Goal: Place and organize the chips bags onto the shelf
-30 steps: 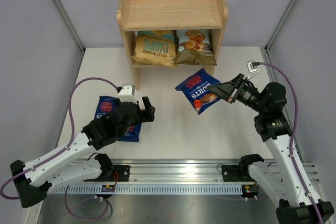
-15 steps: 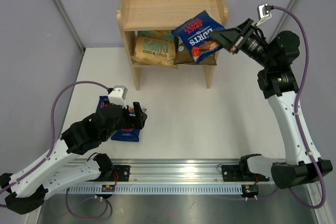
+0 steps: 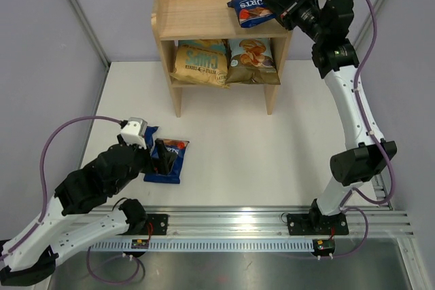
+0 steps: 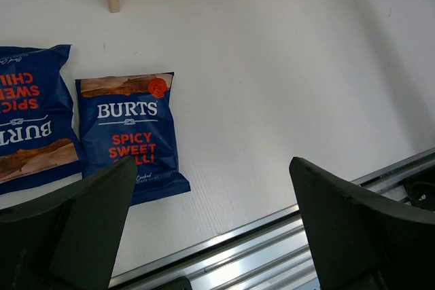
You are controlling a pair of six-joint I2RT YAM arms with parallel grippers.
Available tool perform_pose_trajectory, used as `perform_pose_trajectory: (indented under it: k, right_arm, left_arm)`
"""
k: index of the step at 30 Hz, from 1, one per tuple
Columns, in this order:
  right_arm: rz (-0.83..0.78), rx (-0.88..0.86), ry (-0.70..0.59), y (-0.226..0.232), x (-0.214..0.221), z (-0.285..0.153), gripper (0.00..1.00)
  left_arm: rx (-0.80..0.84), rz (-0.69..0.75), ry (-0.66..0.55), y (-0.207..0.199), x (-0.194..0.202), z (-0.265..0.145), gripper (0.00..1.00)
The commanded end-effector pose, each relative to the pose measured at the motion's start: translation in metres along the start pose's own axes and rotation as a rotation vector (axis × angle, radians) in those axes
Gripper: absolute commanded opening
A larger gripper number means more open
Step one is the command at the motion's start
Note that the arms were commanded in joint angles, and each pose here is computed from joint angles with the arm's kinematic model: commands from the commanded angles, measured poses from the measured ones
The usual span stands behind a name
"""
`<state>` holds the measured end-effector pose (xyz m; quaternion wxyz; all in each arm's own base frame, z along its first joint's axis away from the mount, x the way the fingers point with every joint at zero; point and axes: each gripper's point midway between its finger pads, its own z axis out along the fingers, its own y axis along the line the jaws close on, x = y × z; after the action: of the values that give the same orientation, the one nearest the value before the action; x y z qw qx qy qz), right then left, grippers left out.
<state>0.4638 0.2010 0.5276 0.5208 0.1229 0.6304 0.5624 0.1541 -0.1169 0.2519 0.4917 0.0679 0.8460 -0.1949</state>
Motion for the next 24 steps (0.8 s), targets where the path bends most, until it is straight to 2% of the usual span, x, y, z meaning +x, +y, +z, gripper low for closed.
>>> perform_pose_trajectory:
  k: [1,7,9,14,24]
  right_arm:
    - [0.043,0.098,-0.087,-0.004,-0.002,0.009,0.04]
    - [0.107,0.241,-0.177,-0.022,0.021,0.002,0.09]
    - [0.124,0.284,-0.235,-0.026,0.019,-0.008,0.11]
    - [0.149,0.374,-0.329,-0.040,0.011,-0.031,0.10]
    - [0.181,0.430,-0.332,-0.053,0.006,-0.016,0.11]
  left_arm:
    - [-0.014,0.020,-0.031,0.005,-0.004,0.000,0.99]
    - [0.010,0.007,-0.052,0.005,-0.005,-0.005,0.99]
    - [0.019,-0.001,-0.065,0.005,-0.006,-0.008,0.99]
    - [0.041,-0.011,-0.085,0.004,-0.006,-0.012,0.99]
    - [0.055,-0.016,-0.094,0.003,-0.007,-0.013,0.99]
